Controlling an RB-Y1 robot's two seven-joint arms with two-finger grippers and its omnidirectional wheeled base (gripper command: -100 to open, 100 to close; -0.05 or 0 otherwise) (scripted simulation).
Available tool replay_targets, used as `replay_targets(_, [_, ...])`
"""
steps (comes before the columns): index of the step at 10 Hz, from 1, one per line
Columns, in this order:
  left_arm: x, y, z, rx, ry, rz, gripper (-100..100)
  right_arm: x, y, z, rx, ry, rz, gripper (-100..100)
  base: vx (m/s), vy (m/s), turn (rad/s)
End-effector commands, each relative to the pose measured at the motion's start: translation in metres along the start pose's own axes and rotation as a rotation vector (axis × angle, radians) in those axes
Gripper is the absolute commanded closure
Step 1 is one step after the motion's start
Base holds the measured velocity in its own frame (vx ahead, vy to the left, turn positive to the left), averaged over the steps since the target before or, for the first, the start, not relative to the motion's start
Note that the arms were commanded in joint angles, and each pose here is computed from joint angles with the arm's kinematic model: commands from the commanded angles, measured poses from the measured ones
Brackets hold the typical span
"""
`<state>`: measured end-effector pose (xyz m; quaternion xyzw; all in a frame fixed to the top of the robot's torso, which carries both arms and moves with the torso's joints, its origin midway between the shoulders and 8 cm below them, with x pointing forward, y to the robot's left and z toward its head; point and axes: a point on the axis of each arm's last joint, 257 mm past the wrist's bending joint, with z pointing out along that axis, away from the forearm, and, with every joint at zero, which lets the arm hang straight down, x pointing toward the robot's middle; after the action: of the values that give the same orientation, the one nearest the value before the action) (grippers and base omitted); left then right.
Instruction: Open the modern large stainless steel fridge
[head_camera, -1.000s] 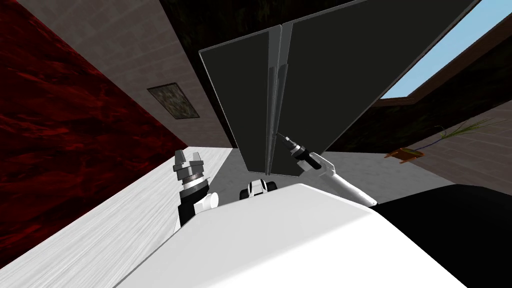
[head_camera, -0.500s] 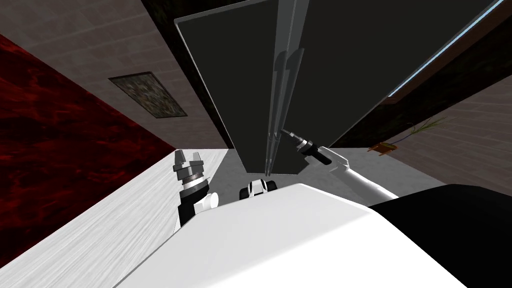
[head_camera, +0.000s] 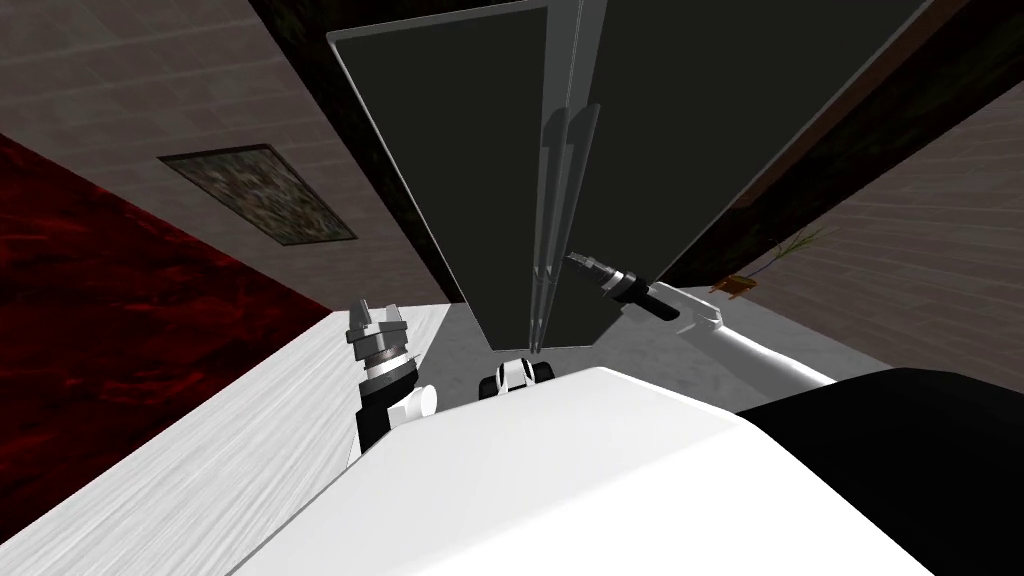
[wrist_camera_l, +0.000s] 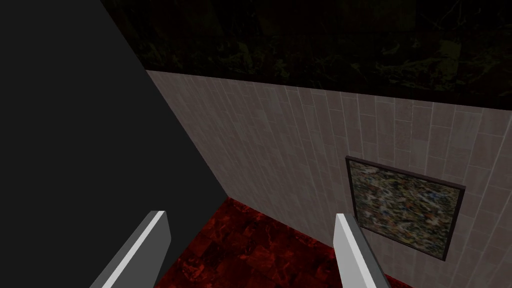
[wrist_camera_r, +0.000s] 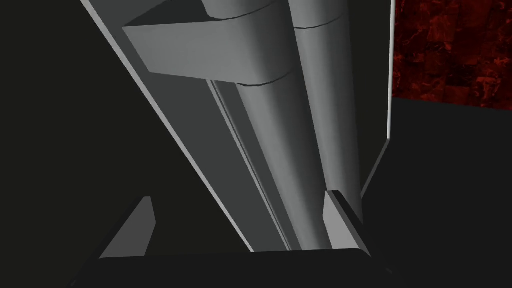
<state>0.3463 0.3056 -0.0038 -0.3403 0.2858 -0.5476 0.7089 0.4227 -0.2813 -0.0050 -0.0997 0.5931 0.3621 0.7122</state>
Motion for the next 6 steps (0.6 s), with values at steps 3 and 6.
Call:
replay_targets(3, [0.000,0.000,0.000,0.000,0.000,0.000,0,-0.025,-0.006,0.002,-0.001,0.059,-0.116,-100,0.050,0.055,-0.129])
replay_targets(6, [0.000,0.000,0.000,0.000,0.000,0.000,0,-0.044,-0.008,0.006,-0.005,0.101,-0.205,-100,0.032,0.059,-0.161])
